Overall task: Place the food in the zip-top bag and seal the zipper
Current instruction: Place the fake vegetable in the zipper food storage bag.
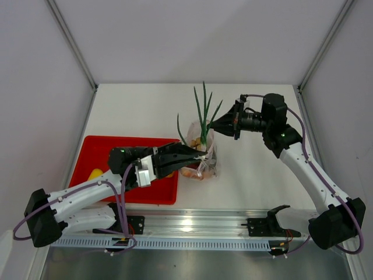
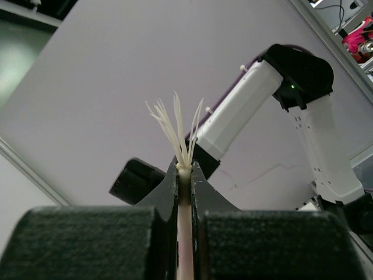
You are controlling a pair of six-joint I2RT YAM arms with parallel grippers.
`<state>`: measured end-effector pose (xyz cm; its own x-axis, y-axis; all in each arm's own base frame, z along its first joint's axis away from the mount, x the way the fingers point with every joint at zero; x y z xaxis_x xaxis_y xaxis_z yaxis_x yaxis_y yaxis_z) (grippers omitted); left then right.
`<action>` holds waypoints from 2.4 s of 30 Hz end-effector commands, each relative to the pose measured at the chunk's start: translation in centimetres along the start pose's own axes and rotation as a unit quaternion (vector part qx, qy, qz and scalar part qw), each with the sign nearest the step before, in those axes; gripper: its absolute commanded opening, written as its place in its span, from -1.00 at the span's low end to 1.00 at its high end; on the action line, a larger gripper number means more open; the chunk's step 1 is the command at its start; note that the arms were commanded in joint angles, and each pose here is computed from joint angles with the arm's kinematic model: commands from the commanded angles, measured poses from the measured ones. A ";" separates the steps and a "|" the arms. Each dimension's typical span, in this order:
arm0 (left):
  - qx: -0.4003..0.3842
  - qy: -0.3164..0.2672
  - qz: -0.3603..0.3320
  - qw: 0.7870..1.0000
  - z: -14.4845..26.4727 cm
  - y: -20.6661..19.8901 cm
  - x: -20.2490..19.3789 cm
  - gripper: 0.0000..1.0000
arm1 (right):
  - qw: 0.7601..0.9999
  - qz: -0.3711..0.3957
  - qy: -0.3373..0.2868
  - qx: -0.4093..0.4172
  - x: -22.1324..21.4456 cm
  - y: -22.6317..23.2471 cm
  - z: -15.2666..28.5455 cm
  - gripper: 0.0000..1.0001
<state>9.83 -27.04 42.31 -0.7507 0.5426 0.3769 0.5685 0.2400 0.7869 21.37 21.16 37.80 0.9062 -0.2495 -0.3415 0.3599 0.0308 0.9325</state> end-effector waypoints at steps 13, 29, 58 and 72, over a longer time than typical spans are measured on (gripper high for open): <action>0.028 0.041 0.044 0.998 2.1 -3.6 -3.6 -0.99 | 0.996 0.041 0.040 0.063 -3.2 3.4 1.8 -1.00; 0.056 0.157 0.221 0.961 3.8 -7.0 -7.8 -0.99 | 0.996 0.086 0.007 0.012 -2.2 2.5 1.7 -1.00; 0.358 0.469 0.539 0.601 8.5 -7.5 -14.2 -0.99 | 0.981 0.181 -0.036 -0.053 -2.3 0.9 2.7 -1.00; 0.383 0.453 0.551 0.586 9.8 -8.2 -13.0 -0.99 | 0.952 0.248 -0.105 -0.145 -0.4 -0.6 3.8 -1.00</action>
<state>18.15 -29.29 28.20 0.4786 0.1605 0.8633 0.6782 0.5568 -0.4795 20.12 18.20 36.37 0.9416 -0.3223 0.0973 0.0517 0.4238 0.9043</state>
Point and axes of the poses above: each gripper's point midway between its finger pads, its own z axis back along the fingers, its own y axis along the line the jaws close on, x = y × z, the point moved 6 cm from there along z, back along the fingers, and after that the axes turned 12 degrees about -z, right-handed, at the moved point
